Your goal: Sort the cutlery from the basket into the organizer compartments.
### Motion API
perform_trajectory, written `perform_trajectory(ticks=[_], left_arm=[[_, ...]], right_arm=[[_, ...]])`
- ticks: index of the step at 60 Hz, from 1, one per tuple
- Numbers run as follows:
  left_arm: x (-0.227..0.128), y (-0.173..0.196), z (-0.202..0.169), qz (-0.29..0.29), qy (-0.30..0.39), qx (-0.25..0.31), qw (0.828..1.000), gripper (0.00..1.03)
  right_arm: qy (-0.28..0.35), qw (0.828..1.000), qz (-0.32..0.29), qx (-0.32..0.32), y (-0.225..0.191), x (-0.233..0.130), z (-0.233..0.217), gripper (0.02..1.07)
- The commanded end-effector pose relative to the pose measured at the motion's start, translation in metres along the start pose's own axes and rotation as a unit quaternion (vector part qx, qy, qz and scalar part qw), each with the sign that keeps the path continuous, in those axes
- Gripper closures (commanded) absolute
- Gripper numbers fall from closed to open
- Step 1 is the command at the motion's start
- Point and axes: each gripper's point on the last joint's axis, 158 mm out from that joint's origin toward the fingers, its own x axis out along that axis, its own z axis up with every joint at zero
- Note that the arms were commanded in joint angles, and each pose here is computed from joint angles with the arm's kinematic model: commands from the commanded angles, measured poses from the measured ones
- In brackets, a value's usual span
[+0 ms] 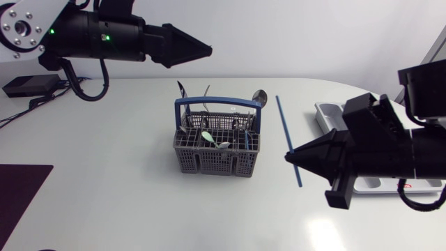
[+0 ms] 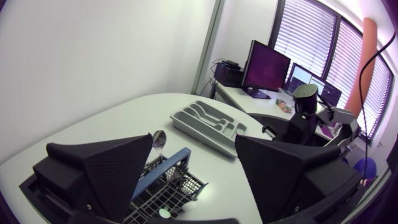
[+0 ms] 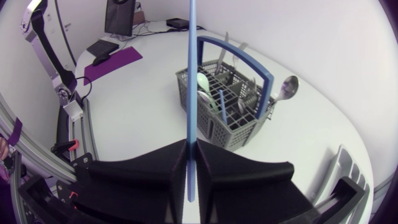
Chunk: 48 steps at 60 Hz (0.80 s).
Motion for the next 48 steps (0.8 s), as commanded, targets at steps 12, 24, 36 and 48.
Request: perform_trajectory(ticks=[12,24,36,48], left_arm=[[0.050,-0.021,-0.076,0.040,0.096,0.114,0.988,0.09],[0.073,-0.030,-0.108,0.051,0.141,0.166,0.975,0.09],[0.084,-0.026,-0.130,0.057,0.172,0.189,0.965,0.09],[0.087,-0.023,-0.148,0.068,0.193,0.215,0.955,0.10]], right_arm=[[0.035,0.991,-0.110,0.066,-0.089,-0.020,-0.043,1.01],[0.066,0.972,-0.173,0.144,-0.167,-0.032,-0.087,1.01],[0.097,0.951,-0.210,0.203,-0.227,-0.037,-0.125,1.01],[0.132,0.932,-0.236,0.242,-0.267,-0.034,-0.156,1.01]])
